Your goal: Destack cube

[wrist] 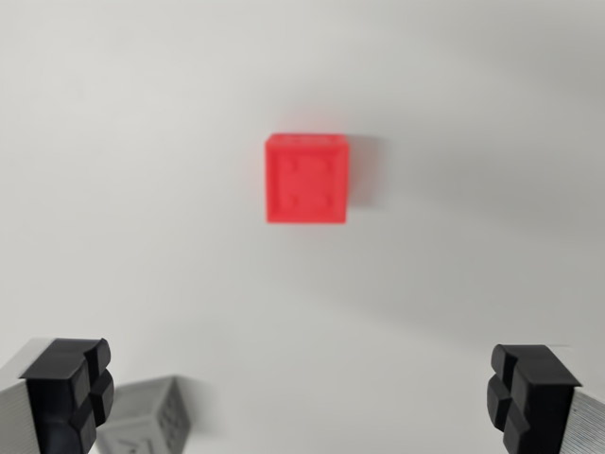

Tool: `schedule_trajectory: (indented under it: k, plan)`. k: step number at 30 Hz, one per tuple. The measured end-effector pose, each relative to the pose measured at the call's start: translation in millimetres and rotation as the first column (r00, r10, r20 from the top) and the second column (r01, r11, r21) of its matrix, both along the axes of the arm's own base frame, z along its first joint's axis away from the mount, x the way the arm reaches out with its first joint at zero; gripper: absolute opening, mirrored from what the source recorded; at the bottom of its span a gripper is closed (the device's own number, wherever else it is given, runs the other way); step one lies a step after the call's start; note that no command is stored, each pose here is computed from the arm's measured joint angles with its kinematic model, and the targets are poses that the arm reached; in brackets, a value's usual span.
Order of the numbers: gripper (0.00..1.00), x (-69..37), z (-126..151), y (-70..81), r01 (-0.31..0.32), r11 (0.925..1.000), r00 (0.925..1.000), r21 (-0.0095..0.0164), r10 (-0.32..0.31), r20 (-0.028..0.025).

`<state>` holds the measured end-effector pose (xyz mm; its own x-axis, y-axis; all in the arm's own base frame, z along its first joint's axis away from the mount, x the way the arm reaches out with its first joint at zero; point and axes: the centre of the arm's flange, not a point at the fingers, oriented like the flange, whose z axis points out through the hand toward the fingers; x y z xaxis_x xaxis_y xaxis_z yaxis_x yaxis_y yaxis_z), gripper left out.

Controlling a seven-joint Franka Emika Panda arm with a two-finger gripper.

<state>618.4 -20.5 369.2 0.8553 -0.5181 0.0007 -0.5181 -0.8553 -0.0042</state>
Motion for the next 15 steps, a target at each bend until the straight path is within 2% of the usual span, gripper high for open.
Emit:
schedule_trajectory:
  k: [15]
  plan:
    - [1.0,0.2,37,0.0,0.0,1.0,1.0,0.0007,0.0,0.0008]
